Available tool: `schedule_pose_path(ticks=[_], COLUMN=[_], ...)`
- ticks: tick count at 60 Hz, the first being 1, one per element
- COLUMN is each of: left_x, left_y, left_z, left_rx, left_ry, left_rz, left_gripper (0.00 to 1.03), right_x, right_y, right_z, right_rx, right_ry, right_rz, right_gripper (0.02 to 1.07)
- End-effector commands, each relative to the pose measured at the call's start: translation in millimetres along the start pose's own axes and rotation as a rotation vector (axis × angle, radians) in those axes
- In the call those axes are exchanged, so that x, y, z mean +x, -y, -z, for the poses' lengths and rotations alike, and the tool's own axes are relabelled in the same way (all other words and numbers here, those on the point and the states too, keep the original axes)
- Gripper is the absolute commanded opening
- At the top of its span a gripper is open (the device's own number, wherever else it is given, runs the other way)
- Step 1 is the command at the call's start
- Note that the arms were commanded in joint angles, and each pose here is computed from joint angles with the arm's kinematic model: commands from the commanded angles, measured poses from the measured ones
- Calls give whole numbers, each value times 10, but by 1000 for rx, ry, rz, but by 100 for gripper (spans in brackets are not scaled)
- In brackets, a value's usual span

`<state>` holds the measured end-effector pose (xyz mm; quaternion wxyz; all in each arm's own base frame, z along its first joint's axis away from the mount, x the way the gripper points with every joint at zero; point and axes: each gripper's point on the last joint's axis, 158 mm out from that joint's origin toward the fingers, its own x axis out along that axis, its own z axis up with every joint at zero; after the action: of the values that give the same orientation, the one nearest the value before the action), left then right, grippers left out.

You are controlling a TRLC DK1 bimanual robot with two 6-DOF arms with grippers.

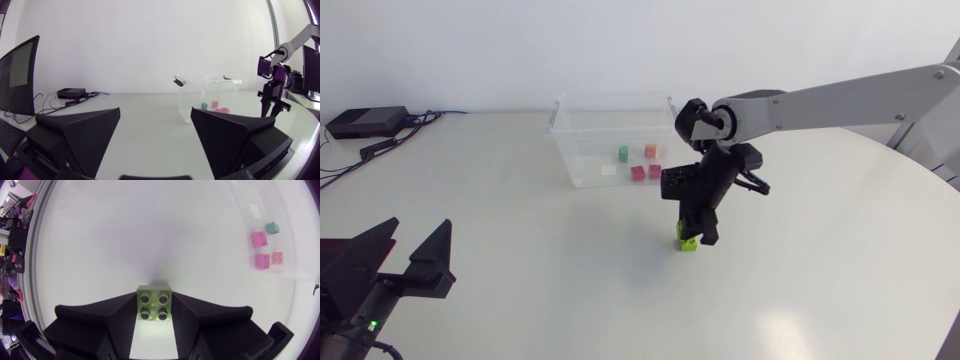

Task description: Place the duplo bricks in the container

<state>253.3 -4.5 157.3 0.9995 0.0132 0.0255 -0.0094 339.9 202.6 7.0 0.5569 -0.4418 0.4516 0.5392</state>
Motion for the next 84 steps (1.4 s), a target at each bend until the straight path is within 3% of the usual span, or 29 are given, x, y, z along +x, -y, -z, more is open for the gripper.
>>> schedule_pose_path(ticks=[1,16,21,32,34,39,41,48,64,69,71,74,78,84], left_x=[5,5,5,5,5,5,5,5,5,5,5,5,5,5], left_y=[12,15,12,12,12,12,12,15,12,12,12,12,12,12], left_z=[66,66,66,66,66,66,66,66,66,66,66,66,66,66], left_rx=[-11,-11,-11,-11,-11,-11,-11,-11,-11,-11,-11,-11,-11,-11], left_ry=[-8,-8,-8,-8,-8,-8,-8,-8,-8,-8,-8,-8,-8,-8], left_rz=[5,7,5,5,5,5,5,7,5,5,5,5,5,5], left_gripper=[99,99,99,99,99,99,99,99,99,99,99,99,99,99], right_x=[233,358,377,364,369,397,412,441,580,644,672,703,724,674], right_y=[-106,-95,-93,-34,-35,-38,-40,-76,-78,-81,-92,-98,-77,-96], right_z=[175,274,283,267,272,309,323,357,344,355,363,362,352,369], right_rx=[16,19,18,15,15,21,24,20,7,11,10,10,4,10], right_ry=[-40,-59,-61,-59,-61,-81,-84,-94,-102,-108,-114,-118,-117,-121], right_rz=[-57,-60,-58,-37,-37,-38,-41,-51,-45,-52,-54,-51,-34,-44], right_gripper=[31,31,40,40,46,84,94,102,102,101,96,78,31,28])
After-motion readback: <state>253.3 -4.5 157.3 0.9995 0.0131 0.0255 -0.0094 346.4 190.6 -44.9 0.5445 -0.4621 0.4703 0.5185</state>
